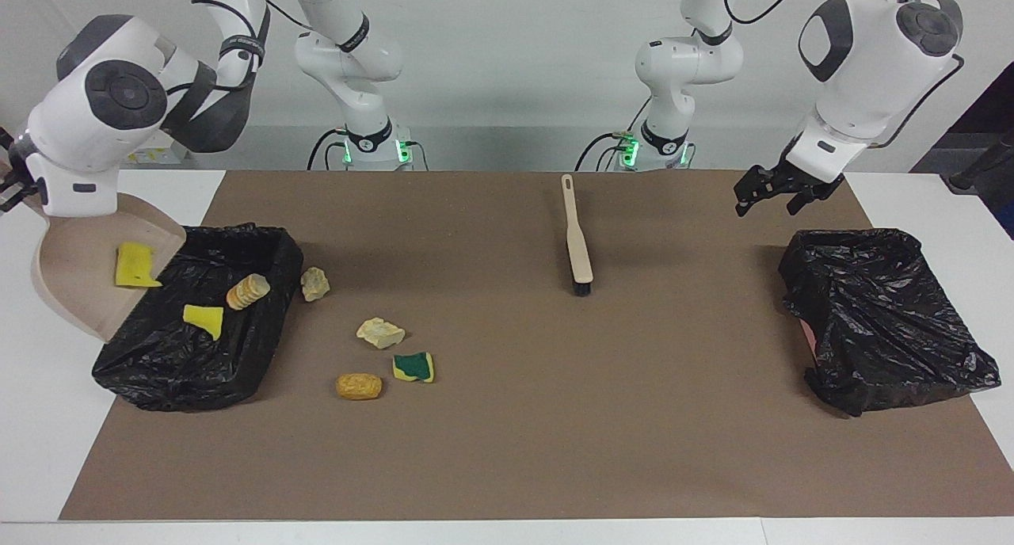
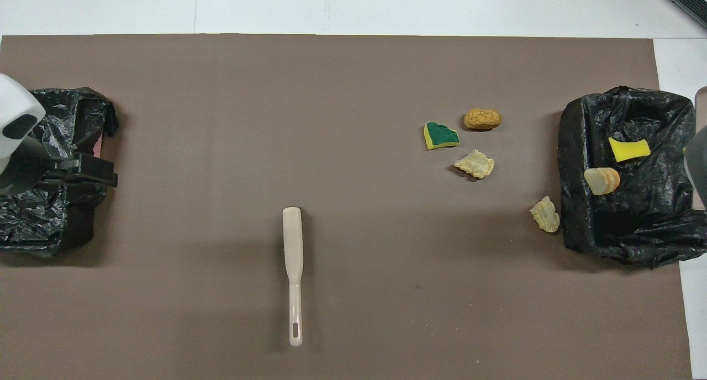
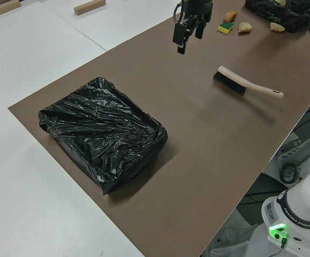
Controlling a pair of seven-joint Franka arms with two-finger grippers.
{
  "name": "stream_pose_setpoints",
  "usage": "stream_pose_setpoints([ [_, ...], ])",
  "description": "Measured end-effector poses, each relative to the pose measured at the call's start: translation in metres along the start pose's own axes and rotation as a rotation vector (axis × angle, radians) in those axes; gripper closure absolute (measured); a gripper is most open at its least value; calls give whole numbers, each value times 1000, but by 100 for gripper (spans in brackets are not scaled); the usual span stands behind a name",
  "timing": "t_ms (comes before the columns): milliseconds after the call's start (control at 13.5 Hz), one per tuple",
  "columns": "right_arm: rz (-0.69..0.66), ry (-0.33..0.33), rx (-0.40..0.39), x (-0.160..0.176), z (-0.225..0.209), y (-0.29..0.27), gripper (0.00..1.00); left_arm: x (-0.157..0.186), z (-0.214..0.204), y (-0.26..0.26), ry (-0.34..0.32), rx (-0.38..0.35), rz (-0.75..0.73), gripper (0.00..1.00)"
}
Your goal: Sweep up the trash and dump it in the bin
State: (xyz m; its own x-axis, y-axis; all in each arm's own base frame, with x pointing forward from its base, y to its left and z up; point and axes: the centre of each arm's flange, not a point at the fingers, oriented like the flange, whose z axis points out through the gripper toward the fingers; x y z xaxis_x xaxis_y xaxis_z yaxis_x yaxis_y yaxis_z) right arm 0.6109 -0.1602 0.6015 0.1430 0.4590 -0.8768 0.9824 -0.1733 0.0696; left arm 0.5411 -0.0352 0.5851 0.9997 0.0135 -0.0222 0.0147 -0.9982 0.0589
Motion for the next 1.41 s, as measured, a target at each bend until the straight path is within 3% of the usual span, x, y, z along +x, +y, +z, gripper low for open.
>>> stream_pose_setpoints([
  [372,-42,-69,-46,9,-21,2,69,-19,-56,-1,53,0,-1,0],
  [892,-58,-111,-73,9,-33,0,69,-26,-59,3,36,2,4,0],
  [1189,-63,-107,-85,13,-40,0,69,-28,-62,3,36,3,5,0],
  [1412,-68,-8,-104,28,-62,-4,69,-29,-62,2,37,3,3,0],
])
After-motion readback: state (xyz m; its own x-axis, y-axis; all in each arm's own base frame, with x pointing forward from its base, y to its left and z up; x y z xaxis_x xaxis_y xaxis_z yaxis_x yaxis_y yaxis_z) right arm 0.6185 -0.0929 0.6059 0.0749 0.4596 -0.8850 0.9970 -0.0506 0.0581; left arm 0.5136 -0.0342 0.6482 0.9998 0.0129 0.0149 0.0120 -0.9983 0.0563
